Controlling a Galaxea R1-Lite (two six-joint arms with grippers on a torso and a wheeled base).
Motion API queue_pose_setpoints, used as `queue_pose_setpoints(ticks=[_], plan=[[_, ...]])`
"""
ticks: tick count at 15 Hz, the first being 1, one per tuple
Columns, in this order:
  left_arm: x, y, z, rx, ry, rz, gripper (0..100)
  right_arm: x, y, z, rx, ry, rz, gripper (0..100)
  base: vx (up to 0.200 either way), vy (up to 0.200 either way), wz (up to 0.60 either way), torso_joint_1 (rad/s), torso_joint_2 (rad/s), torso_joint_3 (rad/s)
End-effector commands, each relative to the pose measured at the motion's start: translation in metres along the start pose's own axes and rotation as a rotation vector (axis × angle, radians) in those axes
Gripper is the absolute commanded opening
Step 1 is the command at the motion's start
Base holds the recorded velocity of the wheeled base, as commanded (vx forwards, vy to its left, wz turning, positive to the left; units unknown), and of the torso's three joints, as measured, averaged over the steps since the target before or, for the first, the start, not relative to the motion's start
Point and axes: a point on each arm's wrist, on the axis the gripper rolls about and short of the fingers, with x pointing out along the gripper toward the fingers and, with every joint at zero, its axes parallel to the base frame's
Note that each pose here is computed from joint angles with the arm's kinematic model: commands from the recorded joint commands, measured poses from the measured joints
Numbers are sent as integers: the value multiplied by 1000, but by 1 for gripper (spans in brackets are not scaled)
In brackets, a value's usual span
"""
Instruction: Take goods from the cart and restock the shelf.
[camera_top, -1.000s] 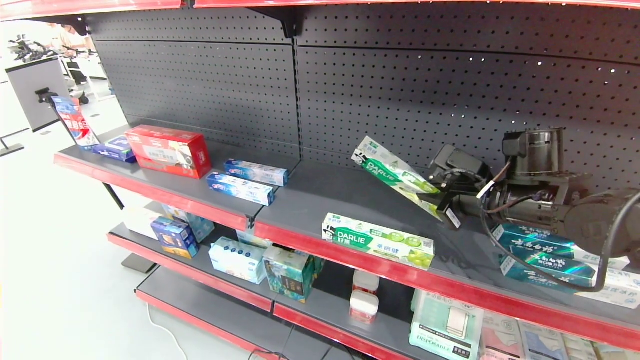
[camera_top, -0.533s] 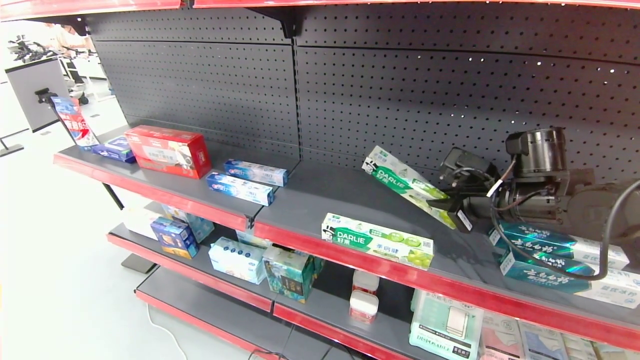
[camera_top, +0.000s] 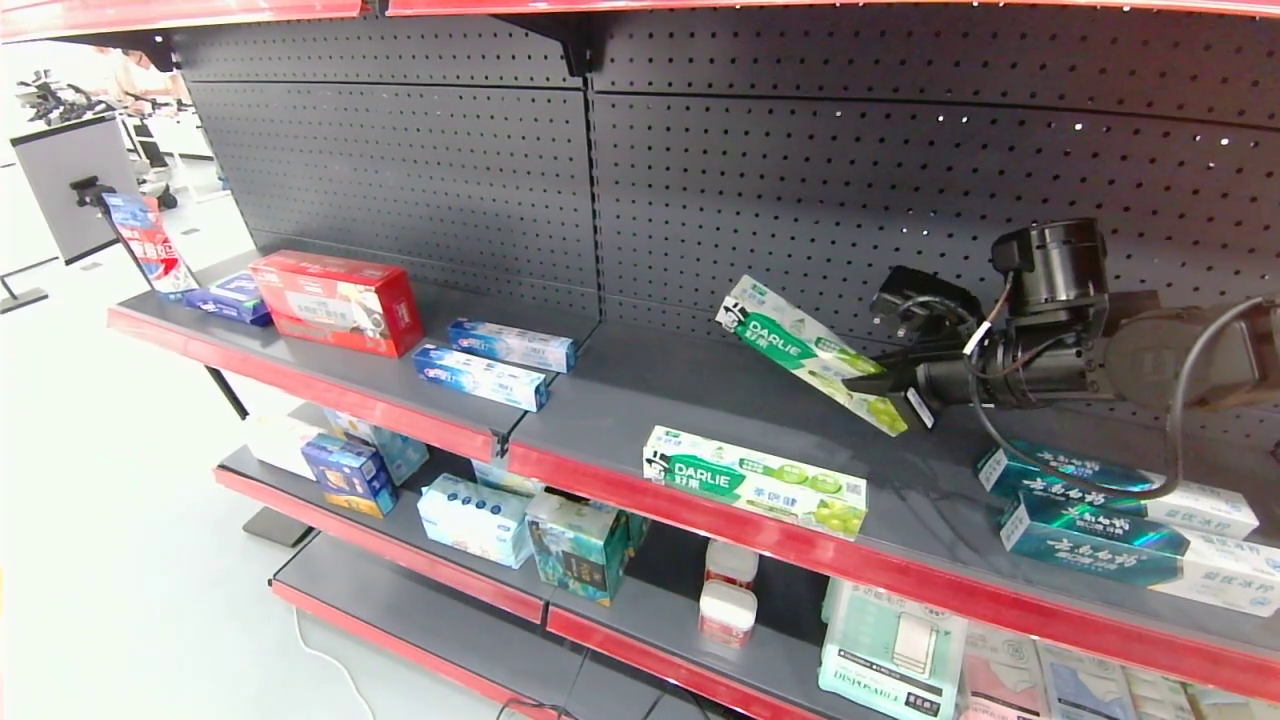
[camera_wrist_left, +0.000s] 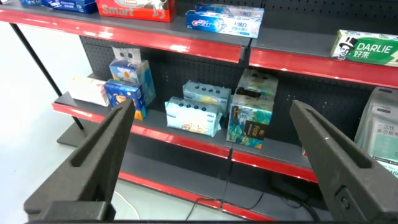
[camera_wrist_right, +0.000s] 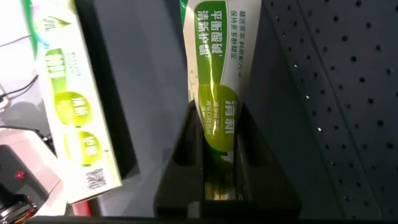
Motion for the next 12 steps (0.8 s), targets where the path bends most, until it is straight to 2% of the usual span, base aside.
queue_pose_setpoints(ticks=[1, 7, 8, 12], plan=[[0, 0, 0, 0, 0, 0, 100, 3, -5, 1, 1, -10, -4, 0, 0, 0, 0, 0, 0, 0], [0, 0, 0, 0, 0, 0, 100, 2, -23, -2, 40, 9, 10, 0, 0, 0, 0, 0, 0, 0], [0, 0, 0, 0, 0, 0, 100, 2, -25, -8, 56, 43, 23, 0, 0, 0, 0, 0, 0, 0], [0, 0, 0, 0, 0, 0, 100, 14, -24, -14, 58, 68, 44, 0, 0, 0, 0, 0, 0, 0]])
